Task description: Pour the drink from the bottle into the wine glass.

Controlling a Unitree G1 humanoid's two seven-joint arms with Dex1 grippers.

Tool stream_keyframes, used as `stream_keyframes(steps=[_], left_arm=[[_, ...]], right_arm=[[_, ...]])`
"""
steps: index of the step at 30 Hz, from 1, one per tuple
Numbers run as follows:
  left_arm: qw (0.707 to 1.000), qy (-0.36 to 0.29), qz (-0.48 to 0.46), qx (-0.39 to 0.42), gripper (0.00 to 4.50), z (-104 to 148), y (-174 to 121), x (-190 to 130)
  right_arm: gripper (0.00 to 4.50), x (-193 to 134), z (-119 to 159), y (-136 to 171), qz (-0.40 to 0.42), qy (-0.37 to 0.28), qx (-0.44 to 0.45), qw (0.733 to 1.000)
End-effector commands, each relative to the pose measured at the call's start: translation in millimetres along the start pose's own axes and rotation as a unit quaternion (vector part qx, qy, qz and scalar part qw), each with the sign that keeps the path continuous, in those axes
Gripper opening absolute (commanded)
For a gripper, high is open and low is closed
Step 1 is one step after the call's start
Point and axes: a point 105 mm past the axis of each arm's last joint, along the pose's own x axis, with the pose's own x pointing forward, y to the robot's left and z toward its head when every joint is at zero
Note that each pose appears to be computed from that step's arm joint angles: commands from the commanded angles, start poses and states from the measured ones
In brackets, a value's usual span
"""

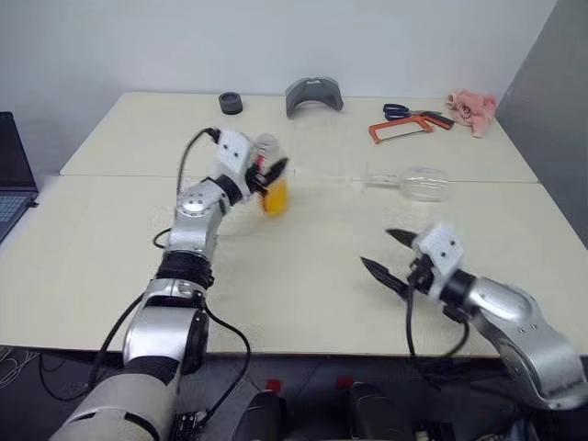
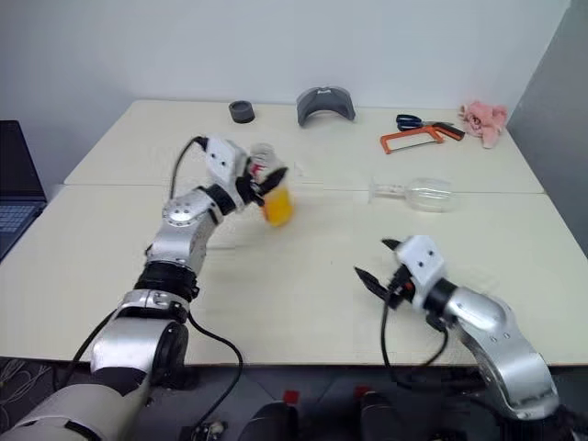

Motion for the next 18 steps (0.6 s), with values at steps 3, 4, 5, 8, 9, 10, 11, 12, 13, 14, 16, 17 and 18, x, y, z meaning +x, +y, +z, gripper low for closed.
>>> stream_keyframes(steps=[3, 4, 5, 8, 9, 10, 11, 12, 13, 14, 16, 17, 18], left_arm=[[0.99, 0.005, 0.142, 0.017, 2.17, 3.9, 56.2, -15.1], [0.987, 0.011, 0.157, 0.016, 2.17, 1.4, 62.2, -18.2], [0.985, 0.018, 0.173, 0.02, 2.17, -1.0, 68.8, -22.0], [0.977, 0.032, 0.209, 0.019, 2.17, -7.9, 82.9, -31.7], [0.976, 0.034, 0.215, 0.021, 2.17, -10.0, 85.0, -34.1], [0.974, 0.036, 0.222, 0.02, 2.17, -12.0, 86.7, -36.1], [0.973, 0.038, 0.229, 0.02, 2.17, -14.1, 88.4, -38.0], [0.971, 0.041, 0.233, 0.019, 2.17, -16.0, 89.4, -39.4], [0.97, 0.042, 0.238, 0.018, 2.17, -17.7, 90.4, -40.6], [0.97, 0.043, 0.241, 0.016, 2.17, -19.5, 90.7, -41.9], [0.967, 0.048, 0.251, 0.01, 2.17, -24.6, 91.8, -45.0], [0.966, 0.051, 0.255, 0.008, 2.17, -27.3, 92.1, -46.4], [0.964, 0.056, 0.259, 0.003, 2.17, -31.0, 92.4, -48.1]], right_arm=[[3.97, 40.3, 33.2, 9.1, 0.036, -0.044, -0.018, 0.998], [3.97, 47.6, 37.5, 11.4, 0.043, -0.049, -0.021, 0.998], [3.97, 55.4, 42.5, 14.9, 0.052, -0.056, -0.024, 0.997], [3.97, 77.3, 56.5, 26.4, 0.079, -0.073, -0.035, 0.994], [3.97, 83.7, 60.0, 30.3, 0.088, -0.077, -0.039, 0.992], [3.97, 88.6, 62.5, 33.4, 0.094, -0.079, -0.043, 0.991], [3.97, 92.4, 64.1, 35.9, 0.1, -0.08, -0.047, 0.991], [3.97, 95.2, 65.3, 37.7, 0.103, -0.082, -0.051, 0.99], [3.97, 97.3, 66.2, 39.0, 0.106, -0.083, -0.054, 0.989], [3.97, 99.4, 67.4, 40.9, 0.111, -0.085, -0.057, 0.989], [3.97, 102.0, 69.2, 43.7, 0.117, -0.089, -0.061, 0.987], [3.97, 102.6, 69.6, 44.3, 0.119, -0.09, -0.062, 0.987], [3.97, 102.8, 69.6, 44.4, 0.119, -0.09, -0.063, 0.987]])
